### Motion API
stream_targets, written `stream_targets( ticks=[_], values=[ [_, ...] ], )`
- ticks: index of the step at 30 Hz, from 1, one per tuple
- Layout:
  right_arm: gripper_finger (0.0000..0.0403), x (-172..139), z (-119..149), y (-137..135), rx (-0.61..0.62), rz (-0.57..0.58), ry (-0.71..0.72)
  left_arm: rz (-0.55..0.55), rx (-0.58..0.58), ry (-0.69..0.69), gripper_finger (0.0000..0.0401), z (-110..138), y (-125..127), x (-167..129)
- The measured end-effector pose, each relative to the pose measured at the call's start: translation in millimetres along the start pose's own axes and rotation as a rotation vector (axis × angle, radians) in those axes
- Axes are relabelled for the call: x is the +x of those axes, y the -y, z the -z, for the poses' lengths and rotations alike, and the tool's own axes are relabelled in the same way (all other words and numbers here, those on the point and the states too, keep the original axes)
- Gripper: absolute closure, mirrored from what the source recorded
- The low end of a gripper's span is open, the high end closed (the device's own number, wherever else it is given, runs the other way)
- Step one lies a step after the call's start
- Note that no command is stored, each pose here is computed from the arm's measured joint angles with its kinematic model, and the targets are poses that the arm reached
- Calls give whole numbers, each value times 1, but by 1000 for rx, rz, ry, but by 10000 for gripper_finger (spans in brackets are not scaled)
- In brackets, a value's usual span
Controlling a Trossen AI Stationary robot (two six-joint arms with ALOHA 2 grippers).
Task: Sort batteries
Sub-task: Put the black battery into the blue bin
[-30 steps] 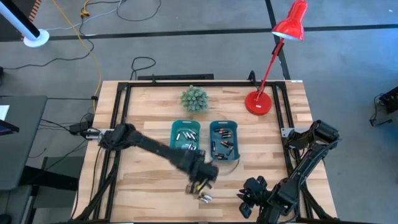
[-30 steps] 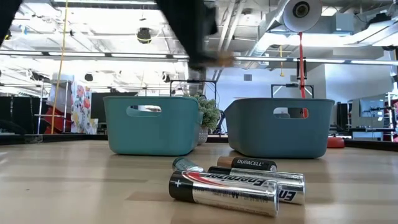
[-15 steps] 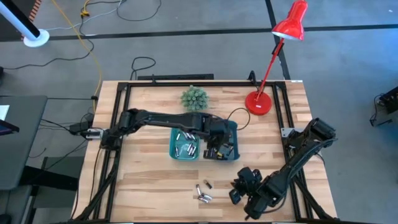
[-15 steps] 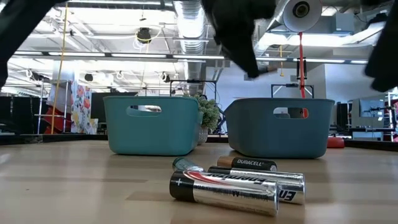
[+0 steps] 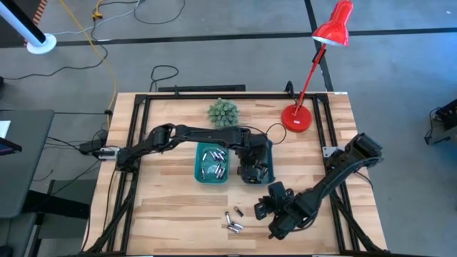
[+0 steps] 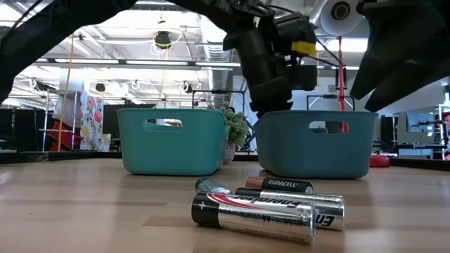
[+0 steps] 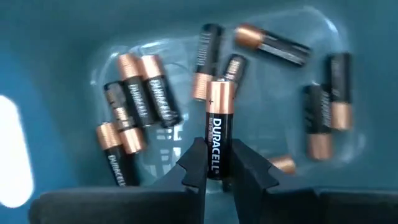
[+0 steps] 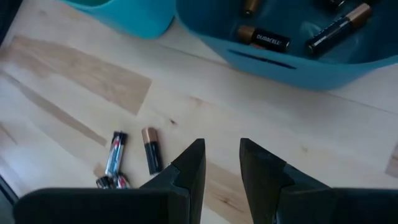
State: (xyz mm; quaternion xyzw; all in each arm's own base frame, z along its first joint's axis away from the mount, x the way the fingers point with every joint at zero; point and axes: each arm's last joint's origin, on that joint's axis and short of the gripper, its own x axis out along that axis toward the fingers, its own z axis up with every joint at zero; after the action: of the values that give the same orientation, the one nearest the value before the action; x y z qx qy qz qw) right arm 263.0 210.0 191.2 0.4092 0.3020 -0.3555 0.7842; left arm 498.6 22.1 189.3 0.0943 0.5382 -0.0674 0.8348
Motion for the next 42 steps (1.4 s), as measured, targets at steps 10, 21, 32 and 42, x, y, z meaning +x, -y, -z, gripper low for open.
stream_targets(
  ticks=[10, 21, 32, 42],
  values=[
    [288, 6, -9, -1, 37, 23, 14, -41, -134, 37, 345, -2, -8, -1],
    [288, 10, -13, -2, 50, 32, 22, -18, -161, 38, 329, -3, -4, -1],
    [288, 10, -13, -2, 49, 33, 22, -19, -163, 38, 292, -3, -4, -1],
    [288, 5, -8, 0, 26, 27, 14, -55, -155, 70, 288, -7, -5, -28]
  ],
)
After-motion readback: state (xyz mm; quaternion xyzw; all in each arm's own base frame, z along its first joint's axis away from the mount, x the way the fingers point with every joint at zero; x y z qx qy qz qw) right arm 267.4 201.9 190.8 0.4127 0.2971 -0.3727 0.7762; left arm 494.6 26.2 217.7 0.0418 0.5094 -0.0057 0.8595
